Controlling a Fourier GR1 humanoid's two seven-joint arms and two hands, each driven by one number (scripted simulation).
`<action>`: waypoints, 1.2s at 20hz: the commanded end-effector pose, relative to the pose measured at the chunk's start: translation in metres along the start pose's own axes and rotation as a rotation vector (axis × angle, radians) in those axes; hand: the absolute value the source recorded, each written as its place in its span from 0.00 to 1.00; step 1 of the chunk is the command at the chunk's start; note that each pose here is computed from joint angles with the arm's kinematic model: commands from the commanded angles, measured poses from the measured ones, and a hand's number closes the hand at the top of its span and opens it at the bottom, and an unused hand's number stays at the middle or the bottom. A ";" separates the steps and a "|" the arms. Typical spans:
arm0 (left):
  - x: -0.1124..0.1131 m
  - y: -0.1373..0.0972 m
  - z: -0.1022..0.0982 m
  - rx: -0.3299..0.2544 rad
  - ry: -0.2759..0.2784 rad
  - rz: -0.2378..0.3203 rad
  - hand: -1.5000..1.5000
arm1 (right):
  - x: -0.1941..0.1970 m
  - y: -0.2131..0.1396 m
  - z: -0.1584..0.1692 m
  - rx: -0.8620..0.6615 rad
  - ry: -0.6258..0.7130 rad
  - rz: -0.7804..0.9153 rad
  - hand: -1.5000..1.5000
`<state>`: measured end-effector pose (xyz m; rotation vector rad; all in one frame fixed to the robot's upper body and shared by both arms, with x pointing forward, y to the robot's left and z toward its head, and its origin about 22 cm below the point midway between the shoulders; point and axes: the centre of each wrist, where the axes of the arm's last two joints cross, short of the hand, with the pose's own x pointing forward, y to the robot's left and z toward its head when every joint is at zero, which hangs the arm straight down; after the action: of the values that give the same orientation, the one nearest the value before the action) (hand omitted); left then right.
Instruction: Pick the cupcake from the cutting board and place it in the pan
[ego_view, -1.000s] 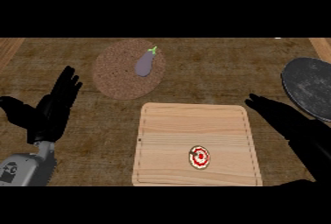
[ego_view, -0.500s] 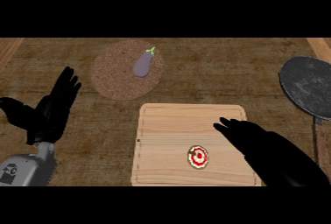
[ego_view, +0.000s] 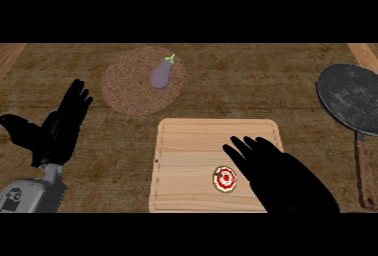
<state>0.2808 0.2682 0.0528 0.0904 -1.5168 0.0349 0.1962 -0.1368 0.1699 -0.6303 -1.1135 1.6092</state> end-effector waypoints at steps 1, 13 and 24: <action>-0.003 0.004 0.007 0.012 -0.011 -0.005 0.50 | 0.032 0.001 -0.007 -0.001 0.113 0.088 0.00; 0.010 0.011 -0.012 0.021 -0.006 0.004 0.50 | 0.046 0.023 -0.052 0.039 0.172 0.090 0.00; 0.007 0.015 -0.004 0.023 -0.012 0.012 0.50 | 0.044 0.044 -0.074 0.090 0.195 0.078 0.00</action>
<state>0.2769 0.2766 0.0550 0.0982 -1.5212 0.0497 0.2271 -0.0842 0.1153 -0.6960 -0.9927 1.6247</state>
